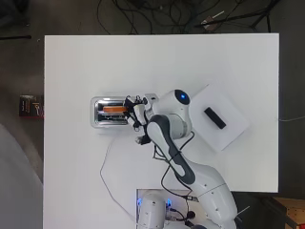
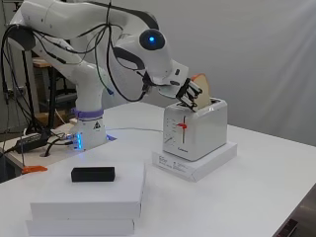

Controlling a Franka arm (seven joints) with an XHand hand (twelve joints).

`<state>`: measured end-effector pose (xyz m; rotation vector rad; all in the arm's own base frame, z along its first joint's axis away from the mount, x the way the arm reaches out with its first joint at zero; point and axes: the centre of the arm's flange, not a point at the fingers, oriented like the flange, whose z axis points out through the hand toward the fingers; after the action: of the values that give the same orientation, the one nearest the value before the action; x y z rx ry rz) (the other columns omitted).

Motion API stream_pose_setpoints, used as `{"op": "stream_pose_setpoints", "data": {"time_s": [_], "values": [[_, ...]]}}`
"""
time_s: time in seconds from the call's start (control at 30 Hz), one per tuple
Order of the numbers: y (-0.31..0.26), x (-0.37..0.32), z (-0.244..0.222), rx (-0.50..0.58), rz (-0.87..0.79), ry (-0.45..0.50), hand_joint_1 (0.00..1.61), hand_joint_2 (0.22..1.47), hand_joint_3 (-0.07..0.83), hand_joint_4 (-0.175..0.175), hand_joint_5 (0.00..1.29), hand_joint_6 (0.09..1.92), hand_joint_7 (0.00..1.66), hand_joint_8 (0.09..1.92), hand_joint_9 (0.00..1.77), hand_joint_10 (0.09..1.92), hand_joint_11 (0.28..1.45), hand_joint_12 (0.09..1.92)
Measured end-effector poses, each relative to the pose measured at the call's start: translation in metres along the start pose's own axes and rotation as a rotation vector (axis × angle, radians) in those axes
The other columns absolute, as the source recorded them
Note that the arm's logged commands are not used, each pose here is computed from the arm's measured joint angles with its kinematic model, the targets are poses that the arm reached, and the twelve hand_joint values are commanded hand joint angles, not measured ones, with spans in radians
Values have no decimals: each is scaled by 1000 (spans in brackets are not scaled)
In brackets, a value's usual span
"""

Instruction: Teleoperate dual arm-hand system to toast a bread

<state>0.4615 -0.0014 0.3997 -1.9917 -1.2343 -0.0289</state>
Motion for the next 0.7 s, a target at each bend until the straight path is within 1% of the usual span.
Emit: {"op": "stream_pose_setpoints", "data": {"time_s": [0.03,0.07,0.1,0.13,0.17,0.2,0.27,0.3,0.33,0.37,0.4,0.43,0.57,0.63,0.7], "values": [[0,0,5,6,-4,-4,469,978,-22,-124,392,525,717,438,971,87,629,87],[-2,1,11,13,-11,-17,261,882,-21,-125,229,277,585,233,813,87,558,87],[-3,4,16,14,-18,-40,164,821,-19,-126,128,138,497,116,720,87,518,87],[-5,7,19,1,-22,-68,122,788,-17,-125,73,87,447,87,666,87,497,87],[-8,11,19,-31,-22,-96,108,774,-14,-123,51,87,421,87,639,87,485,87],[-9,14,18,-74,-22,-119,108,772,-10,-119,56,87,408,87,625,87,480,87],[-9,18,9,-168,-19,-152,121,820,6,-103,136,87,396,87,592,87,468,87],[-7,19,3,-208,-8,-164,133,861,10,-92,162,87,375,87,545,87,452,87],[-5,20,-3,-240,9,-162,124,893,12,-83,178,87,344,87,481,87,432,87],[-4,20,-7,-263,24,-151,79,922,15,-74,187,87,309,87,424,87,415,87],[-5,22,-11,-284,37,-141,55,947,18,-68,191,87,283,87,386,87,405,87],[-6,24,-14,-305,54,-140,64,966,21,-63,195,87,267,87,364,87,400,87],[-1,30,-36,-380,126,-159,112,994,17,-60,185,87,239,87,342,87,396,87],[15,21,-58,-403,165,-155,118,998,15,-64,182,87,239,87,341,87,395,87],[33,3,-72,-410,219,-144,124,1001,11,-69,184,87,264,87,384,87,407,87]]}}
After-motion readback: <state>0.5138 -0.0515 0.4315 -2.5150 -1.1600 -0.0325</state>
